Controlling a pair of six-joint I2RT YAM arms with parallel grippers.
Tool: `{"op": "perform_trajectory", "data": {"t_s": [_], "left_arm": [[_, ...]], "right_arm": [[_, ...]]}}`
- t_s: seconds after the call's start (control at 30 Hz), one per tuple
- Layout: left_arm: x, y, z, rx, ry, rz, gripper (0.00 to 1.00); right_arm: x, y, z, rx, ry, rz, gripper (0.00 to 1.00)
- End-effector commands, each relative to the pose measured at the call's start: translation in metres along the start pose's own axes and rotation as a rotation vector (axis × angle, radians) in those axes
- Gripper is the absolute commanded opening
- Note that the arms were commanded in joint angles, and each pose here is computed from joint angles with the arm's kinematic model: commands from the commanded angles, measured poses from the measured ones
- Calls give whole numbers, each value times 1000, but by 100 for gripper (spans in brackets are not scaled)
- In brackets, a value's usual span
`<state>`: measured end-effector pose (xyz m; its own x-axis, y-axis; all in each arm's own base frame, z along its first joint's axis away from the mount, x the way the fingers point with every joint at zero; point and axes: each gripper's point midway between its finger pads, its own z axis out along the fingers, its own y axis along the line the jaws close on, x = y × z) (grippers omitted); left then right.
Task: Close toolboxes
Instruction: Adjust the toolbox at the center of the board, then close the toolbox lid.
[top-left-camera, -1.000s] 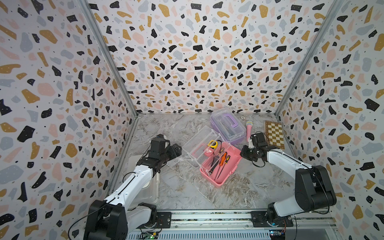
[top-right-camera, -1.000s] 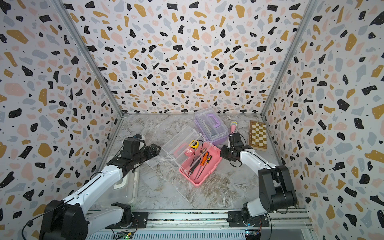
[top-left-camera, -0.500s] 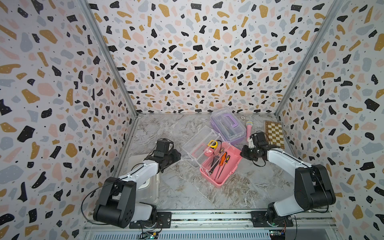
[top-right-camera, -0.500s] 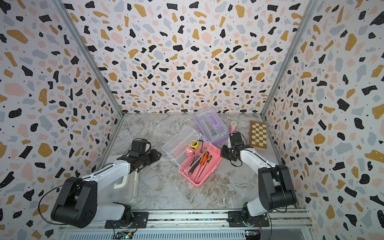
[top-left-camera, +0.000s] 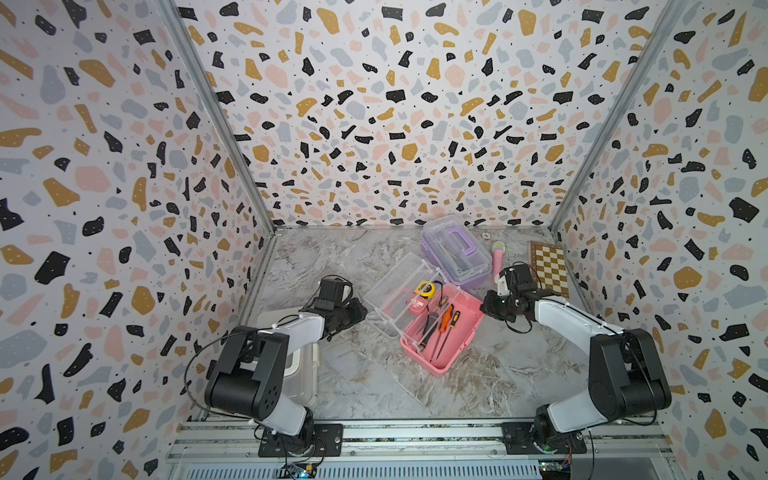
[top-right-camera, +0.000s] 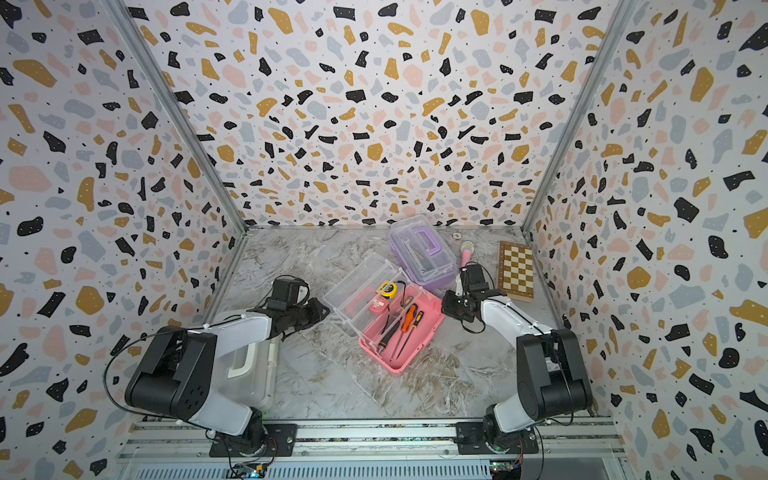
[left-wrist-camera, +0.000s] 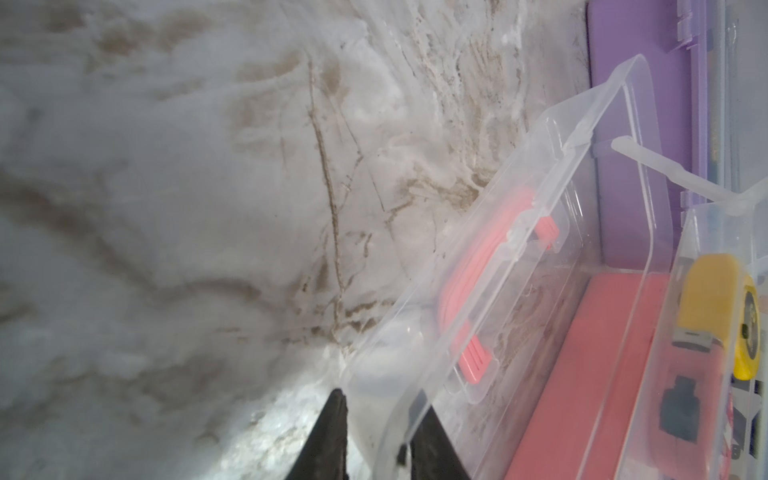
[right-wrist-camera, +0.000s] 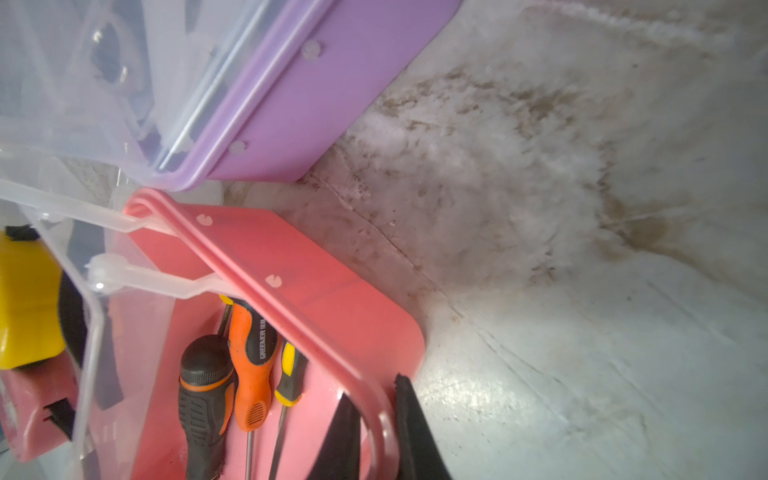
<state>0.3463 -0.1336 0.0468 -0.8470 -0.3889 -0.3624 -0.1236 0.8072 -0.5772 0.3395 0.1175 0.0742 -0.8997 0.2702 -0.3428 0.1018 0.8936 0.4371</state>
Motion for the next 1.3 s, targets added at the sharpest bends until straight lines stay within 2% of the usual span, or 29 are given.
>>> {"op": "perform_trajectory", "data": {"t_s": [0.0, 0.1, 0.3, 0.4, 0.53, 0.83, 1.27], "left_arm": [[-7, -3, 3, 11, -9, 22, 21], [-6, -2, 4, 8, -6, 27, 17], [-9, 4, 1, -47, -3, 74, 0], [-16, 2, -9, -67, -34, 110, 0], [-29, -4, -30, -101, -95, 169, 0], [-48, -35, -61, -67, -171, 269, 0], [-26, -102, -94, 51, -222, 482, 0]], "right_arm": [[17, -12, 10, 29, 63, 8, 0], [17, -11, 10, 24, 63, 10, 0], [20, -6, 12, -8, 76, 19, 0], [23, 0, 14, -26, 92, 20, 0], [30, 10, 14, -47, 104, 15, 7], [44, 41, 16, -125, 109, 13, 16], [52, 78, 40, -221, 123, 19, 23]]}}
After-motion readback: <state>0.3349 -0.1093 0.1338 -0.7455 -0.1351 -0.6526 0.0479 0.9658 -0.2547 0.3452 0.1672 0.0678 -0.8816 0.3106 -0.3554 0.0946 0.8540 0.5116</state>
